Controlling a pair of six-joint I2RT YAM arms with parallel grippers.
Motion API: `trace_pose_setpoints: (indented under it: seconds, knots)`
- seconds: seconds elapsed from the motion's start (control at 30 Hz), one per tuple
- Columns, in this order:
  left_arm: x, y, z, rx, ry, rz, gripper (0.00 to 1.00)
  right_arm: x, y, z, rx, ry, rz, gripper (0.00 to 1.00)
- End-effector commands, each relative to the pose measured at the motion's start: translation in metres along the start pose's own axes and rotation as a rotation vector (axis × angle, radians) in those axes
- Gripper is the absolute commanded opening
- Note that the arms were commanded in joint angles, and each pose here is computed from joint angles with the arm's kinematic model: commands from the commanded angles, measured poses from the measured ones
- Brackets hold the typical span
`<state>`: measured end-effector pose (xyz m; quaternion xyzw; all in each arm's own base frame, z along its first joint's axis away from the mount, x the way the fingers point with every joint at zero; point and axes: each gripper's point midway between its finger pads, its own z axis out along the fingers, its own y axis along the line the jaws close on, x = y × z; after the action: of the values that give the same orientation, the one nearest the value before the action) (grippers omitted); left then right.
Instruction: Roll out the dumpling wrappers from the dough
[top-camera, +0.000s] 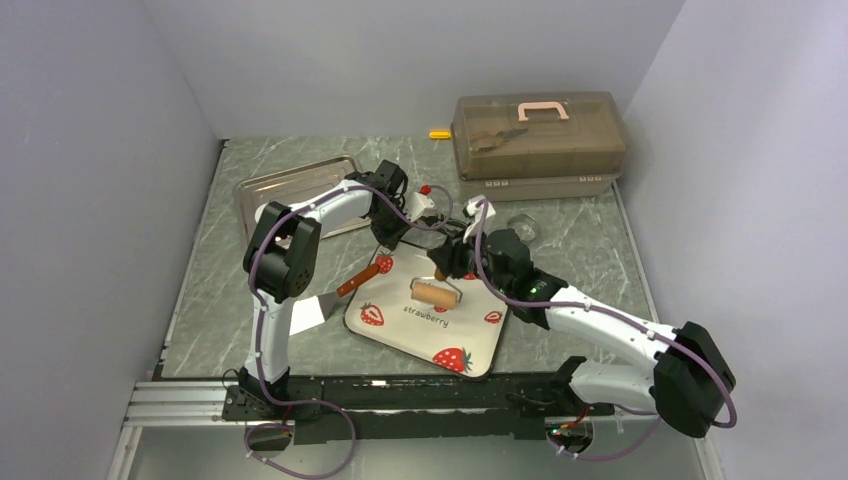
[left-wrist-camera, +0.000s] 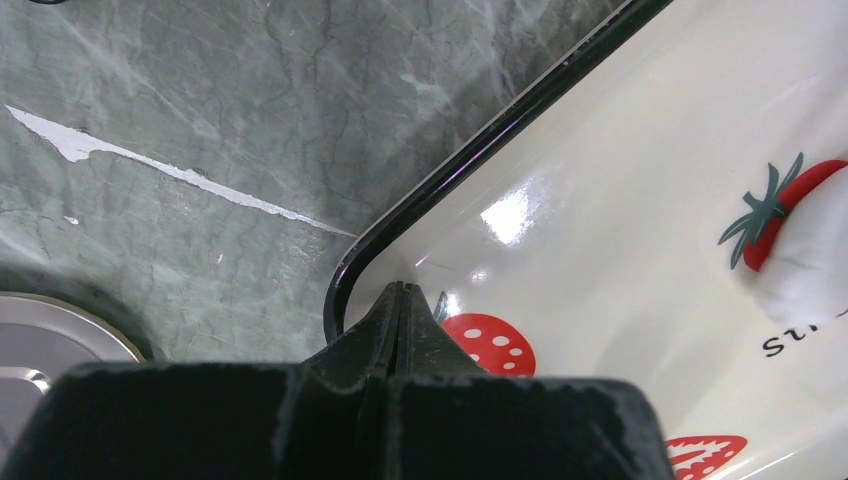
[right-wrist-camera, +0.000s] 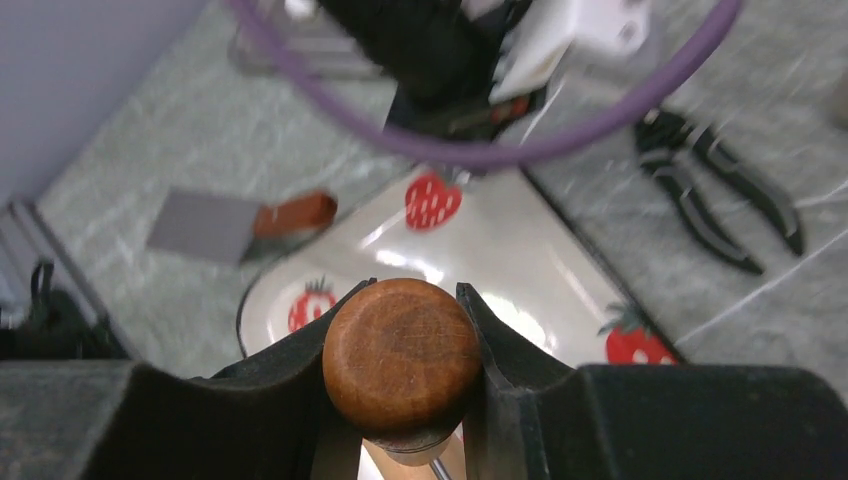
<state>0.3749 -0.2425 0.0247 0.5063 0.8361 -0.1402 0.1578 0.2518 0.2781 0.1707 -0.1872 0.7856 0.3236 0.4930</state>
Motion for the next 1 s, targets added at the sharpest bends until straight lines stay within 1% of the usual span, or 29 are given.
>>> trace_pose_setpoints:
  seconds: [0.0, 0.13, 0.3, 0.43, 0.5, 0.63, 0.7, 0.83, 0.9, 0.97]
  knots:
    - [0.005, 0.008, 0.012, -0.026, 0.026, 0.016, 0.00, -0.088, 0.003, 0.012, 0.045, -0.285, 0.066, 0.00]
    - [0.005, 0.008, 0.012, -0.025, 0.027, 0.017, 0.00, -0.080, -0.009, 0.039, 0.093, -0.255, -0.014, 0.00]
    - [0.005, 0.007, 0.012, -0.024, 0.027, 0.015, 0.00, -0.033, -0.025, 0.063, 0.130, -0.109, -0.078, 0.00]
    - [0.005, 0.008, 0.012, -0.023, 0.028, 0.016, 0.00, 0.021, -0.050, 0.056, 0.190, -0.024, -0.112, 0.00]
    - [0.005, 0.007, 0.013, -0.020, 0.032, 0.014, 0.00, 0.050, -0.058, 0.052, 0.203, 0.049, -0.111, 0.00]
    - [0.005, 0.008, 0.013, -0.022, 0.029, 0.016, 0.00, 0.107, -0.061, 0.041, 0.218, 0.182, -0.127, 0.00]
    - [0.005, 0.007, 0.013, -0.020, 0.029, 0.015, 0.00, 0.127, -0.060, 0.037, 0.212, 0.228, -0.129, 0.00]
    - [0.004, 0.008, 0.012, -0.025, 0.027, 0.017, 0.00, 0.145, -0.047, 0.034, 0.182, 0.286, -0.176, 0.00]
    - [0.005, 0.008, 0.012, -0.024, 0.028, 0.016, 0.00, 0.145, -0.041, 0.034, 0.171, 0.293, -0.192, 0.00]
    - [0.004, 0.008, 0.012, -0.025, 0.026, 0.017, 0.00, 0.142, -0.043, 0.033, 0.195, 0.287, -0.183, 0.00]
